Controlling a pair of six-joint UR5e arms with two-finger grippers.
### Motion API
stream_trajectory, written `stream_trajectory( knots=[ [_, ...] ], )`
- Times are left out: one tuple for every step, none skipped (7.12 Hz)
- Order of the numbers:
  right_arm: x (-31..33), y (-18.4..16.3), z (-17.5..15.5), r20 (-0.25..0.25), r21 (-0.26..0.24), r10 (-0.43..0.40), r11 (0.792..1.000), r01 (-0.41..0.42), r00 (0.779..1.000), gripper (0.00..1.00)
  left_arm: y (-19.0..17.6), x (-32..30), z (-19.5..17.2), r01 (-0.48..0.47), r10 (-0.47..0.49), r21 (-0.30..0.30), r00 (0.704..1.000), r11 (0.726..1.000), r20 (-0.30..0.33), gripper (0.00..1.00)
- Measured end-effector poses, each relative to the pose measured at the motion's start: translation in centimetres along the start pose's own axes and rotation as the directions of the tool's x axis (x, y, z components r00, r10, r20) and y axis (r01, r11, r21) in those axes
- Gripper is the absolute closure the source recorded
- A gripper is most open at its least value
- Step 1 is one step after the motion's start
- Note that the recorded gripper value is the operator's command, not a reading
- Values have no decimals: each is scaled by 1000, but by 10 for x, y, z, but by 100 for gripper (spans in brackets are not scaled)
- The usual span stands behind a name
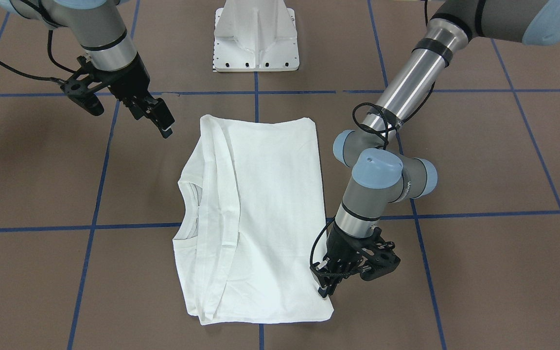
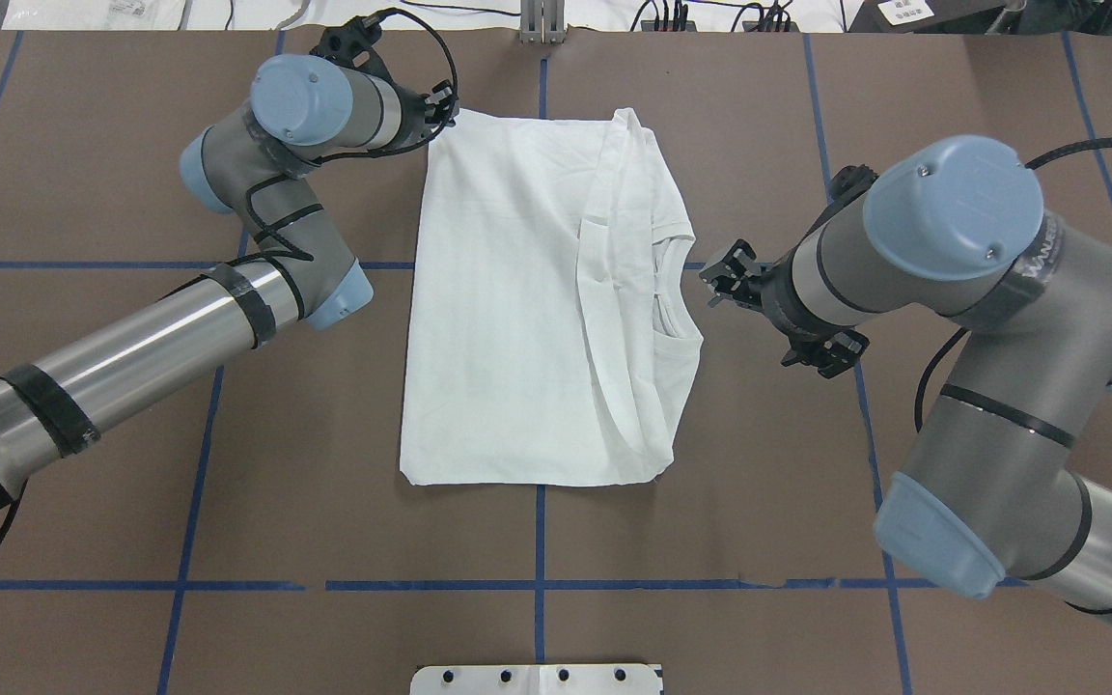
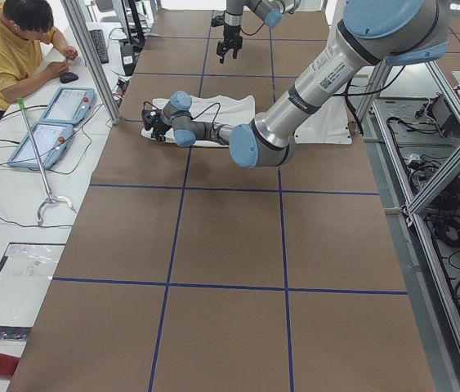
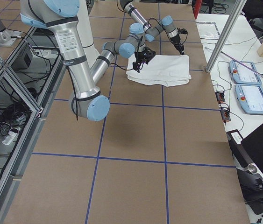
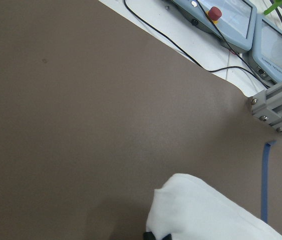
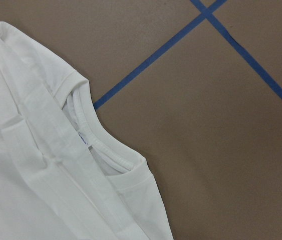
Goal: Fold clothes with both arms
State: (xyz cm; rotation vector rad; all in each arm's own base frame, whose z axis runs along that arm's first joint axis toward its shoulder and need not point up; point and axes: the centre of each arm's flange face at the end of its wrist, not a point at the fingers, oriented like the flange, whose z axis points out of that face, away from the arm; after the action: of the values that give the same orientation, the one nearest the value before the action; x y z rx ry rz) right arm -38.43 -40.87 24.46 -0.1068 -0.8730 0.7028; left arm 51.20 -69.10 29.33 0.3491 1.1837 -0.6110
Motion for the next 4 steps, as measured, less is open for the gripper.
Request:
stream_trajectory(
  knots=[
    [-4,18,13,-5,24,-39,999,39,999,0,3,-8,-22,-6,5,-45,1000,999,-31,43],
    [-15,43,35,-19,47,-106,993,107,994,0,8,-24,-48,-16,10,-97,998,995,-58,43],
    [-25,67,56,-42,63,-207,976,209,977,0,11,-35,-67,-22,13,-125,997,992,-77,42],
    [-31,82,75,-73,66,-326,941,331,943,0,12,-44,-79,-26,14,-136,996,990,-87,42]
  ],
)
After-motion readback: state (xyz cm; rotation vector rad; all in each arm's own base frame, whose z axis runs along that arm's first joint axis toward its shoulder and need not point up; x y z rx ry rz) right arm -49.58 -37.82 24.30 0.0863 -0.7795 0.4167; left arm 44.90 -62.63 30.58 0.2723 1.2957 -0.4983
